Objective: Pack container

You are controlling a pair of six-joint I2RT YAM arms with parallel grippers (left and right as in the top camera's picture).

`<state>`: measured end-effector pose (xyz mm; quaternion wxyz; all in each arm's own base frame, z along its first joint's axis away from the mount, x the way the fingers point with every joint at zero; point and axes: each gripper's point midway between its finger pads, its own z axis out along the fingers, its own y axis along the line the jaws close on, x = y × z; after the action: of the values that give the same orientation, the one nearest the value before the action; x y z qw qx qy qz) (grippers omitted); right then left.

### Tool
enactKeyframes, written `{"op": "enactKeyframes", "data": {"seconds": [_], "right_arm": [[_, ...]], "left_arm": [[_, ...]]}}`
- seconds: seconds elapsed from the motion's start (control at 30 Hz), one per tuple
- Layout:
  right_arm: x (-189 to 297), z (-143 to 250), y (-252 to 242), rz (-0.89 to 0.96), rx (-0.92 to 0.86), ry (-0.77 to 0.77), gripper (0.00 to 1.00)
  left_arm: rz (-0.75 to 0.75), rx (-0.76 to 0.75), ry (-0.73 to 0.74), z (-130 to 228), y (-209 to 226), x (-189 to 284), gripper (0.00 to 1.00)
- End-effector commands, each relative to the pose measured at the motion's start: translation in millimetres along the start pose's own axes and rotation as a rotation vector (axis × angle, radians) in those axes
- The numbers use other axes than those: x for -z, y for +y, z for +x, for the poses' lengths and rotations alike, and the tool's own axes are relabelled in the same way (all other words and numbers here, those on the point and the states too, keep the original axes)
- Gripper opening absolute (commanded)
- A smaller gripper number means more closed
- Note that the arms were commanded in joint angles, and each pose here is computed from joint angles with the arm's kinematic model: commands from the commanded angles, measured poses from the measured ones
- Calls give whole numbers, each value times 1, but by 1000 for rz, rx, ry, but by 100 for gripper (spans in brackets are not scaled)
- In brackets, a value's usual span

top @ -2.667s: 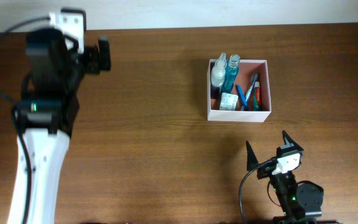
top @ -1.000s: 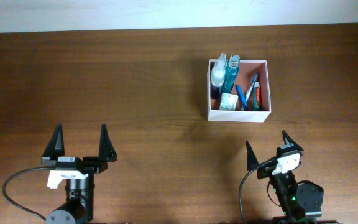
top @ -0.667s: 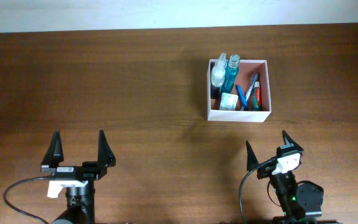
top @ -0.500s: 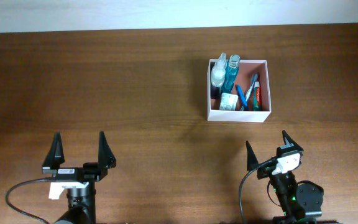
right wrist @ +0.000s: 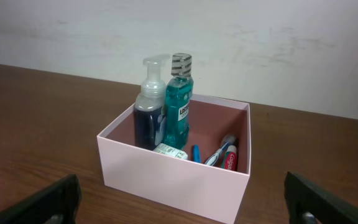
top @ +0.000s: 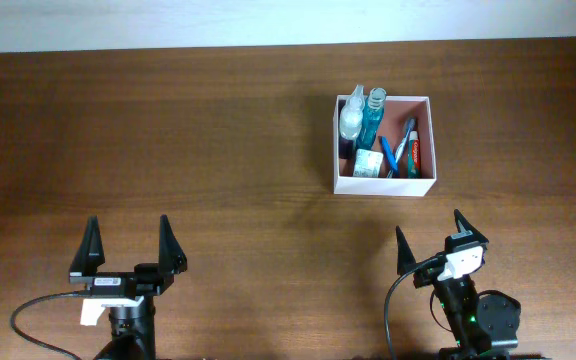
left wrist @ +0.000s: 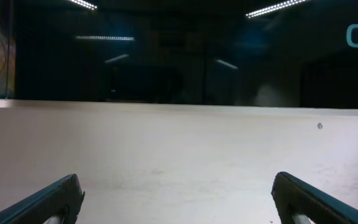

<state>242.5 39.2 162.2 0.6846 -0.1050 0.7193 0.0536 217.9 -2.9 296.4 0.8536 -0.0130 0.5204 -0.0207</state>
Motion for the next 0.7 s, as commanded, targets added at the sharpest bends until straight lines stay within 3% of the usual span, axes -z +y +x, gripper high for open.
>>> {"op": "enactKeyframes", "data": {"seconds": [0.0,0.27,0.67], "right_arm": [[0,3,1,-2,-6,9,99],[0,3,1,-2,-6,9,99],[0,3,1,-2,-6,9,99]], "left_arm": [[-37,6,17,12,7,3,99],[-45,-8,69,25,9,3,99],[-51,-24,337,89,11,17,99]]}}
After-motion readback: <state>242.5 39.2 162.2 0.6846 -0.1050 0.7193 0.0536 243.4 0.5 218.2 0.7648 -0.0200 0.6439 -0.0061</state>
